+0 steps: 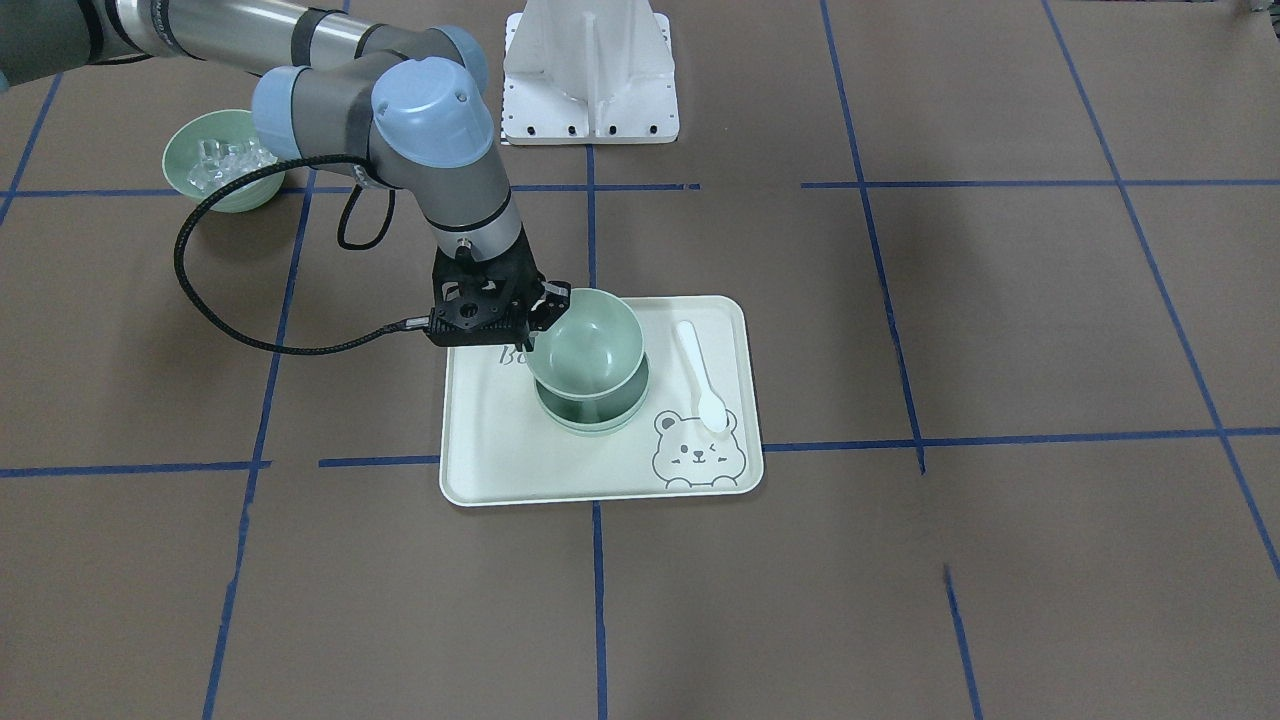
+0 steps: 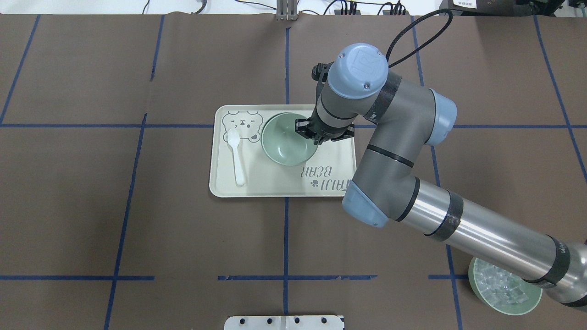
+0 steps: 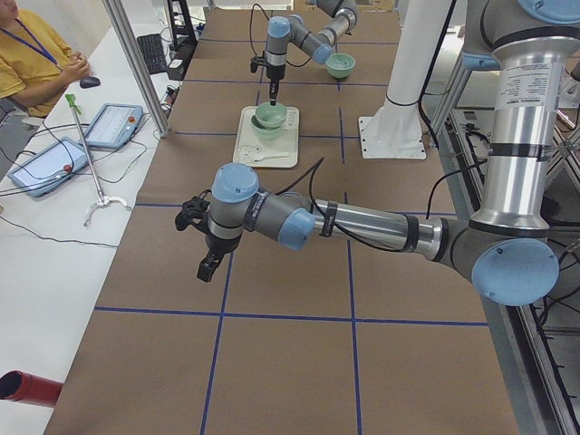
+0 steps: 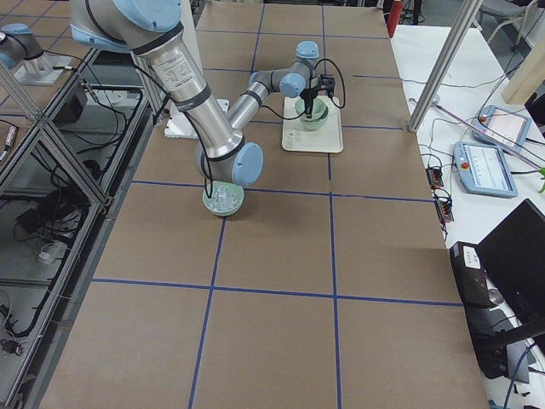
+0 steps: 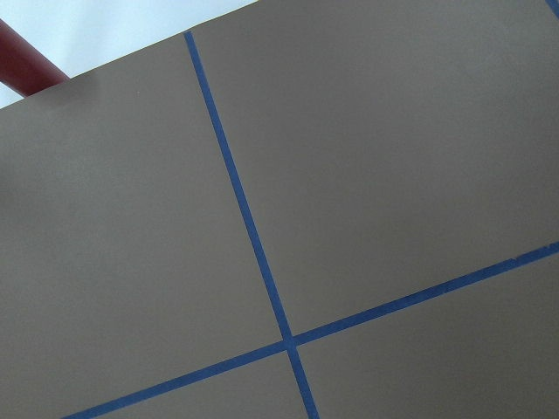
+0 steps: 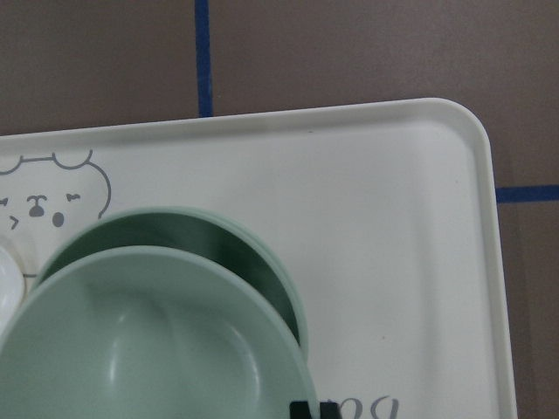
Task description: Stack green bowls together
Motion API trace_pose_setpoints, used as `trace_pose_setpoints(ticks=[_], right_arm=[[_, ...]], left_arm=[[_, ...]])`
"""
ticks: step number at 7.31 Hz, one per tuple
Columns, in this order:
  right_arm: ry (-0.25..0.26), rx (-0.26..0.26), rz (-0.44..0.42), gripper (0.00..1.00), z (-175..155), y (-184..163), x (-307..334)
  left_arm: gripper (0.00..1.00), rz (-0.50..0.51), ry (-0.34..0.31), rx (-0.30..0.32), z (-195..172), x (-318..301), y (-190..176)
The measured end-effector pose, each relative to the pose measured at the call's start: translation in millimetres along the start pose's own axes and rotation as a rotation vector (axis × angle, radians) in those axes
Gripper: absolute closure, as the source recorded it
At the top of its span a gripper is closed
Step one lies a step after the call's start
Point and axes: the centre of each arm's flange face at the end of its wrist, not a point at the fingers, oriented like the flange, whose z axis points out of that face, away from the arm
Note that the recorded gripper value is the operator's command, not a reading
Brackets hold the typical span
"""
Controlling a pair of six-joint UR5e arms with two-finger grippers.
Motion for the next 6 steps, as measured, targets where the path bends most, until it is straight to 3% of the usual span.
trace_pose_setpoints(ticks=[6], right_arm=[[-0.033,0.045,0.033,1.00,17,-5,-7]], left_arm=[[0.00,-0.003,0.002,-0.003,1,0,1]])
